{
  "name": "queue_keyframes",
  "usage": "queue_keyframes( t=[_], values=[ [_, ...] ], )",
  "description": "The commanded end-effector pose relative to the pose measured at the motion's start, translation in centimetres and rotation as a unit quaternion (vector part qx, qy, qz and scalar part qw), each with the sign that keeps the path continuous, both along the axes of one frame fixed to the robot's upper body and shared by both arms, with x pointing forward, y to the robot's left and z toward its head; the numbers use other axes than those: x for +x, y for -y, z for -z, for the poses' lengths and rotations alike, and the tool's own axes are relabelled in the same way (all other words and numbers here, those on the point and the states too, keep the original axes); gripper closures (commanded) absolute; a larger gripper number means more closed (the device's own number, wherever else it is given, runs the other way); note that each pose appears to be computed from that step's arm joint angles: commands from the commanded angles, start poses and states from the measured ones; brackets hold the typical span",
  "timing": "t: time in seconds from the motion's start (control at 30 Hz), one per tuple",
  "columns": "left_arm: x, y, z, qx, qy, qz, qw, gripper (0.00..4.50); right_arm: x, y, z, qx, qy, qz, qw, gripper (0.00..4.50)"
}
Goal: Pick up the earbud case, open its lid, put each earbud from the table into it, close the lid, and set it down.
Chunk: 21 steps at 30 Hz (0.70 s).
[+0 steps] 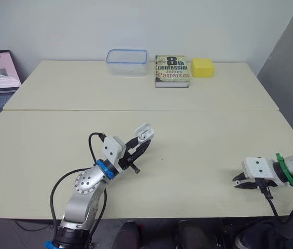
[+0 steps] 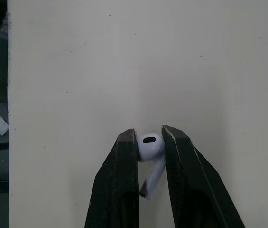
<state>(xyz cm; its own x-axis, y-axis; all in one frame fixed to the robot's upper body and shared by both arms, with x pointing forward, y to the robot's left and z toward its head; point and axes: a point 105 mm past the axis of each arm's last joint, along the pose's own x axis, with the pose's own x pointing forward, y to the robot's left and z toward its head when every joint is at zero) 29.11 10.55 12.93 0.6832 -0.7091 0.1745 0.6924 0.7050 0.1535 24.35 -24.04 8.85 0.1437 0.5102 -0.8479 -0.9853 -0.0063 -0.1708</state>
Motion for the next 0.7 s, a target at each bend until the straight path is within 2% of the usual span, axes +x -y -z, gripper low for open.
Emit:
queue_keyframes(
  t=[0.03,0.13,0.17,0.37,0.47,0.6,0.7],
  values=[
    [-0.3,0.2,-1.2,-0.004,0.024,0.003,1.0,3.75,-0.1,0.2,0.3,-0.014,-0.011,-0.02,1.0,4.1],
    [-0.2,0.1,-1.3,-0.003,0.025,0.001,1.0,3.75,0.3,0.3,0.6,-0.017,-0.01,-0.019,1.0,4.1],
    [-0.2,0.1,-1.3,-0.003,0.026,0.001,1.0,3.75,0.3,0.3,0.7,-0.017,-0.01,-0.018,1.0,3.38],
    [-0.1,0.1,-1.3,-0.002,0.026,0.002,1.0,3.75,0.8,-0.3,-0.2,0.003,0.018,-0.028,0.999,1.46],
    [-0.1,0.1,-1.2,-0.002,0.025,0.003,1.0,3.75,0.8,-1.1,-2.1,0.029,0.033,-0.027,0.999,1.45],
    [-0.1,0.2,-1.0,-0.001,0.024,0.004,1.0,3.75,-0.5,-1.9,-4.7,0.038,0.038,-0.015,0.998,1.45],
    [0.0,0.3,-0.9,-0.001,0.022,0.005,1.0,3.75,-1.0,-1.1,-5.0,-0.027,0.053,0.022,0.998,1.45]
  ],
)
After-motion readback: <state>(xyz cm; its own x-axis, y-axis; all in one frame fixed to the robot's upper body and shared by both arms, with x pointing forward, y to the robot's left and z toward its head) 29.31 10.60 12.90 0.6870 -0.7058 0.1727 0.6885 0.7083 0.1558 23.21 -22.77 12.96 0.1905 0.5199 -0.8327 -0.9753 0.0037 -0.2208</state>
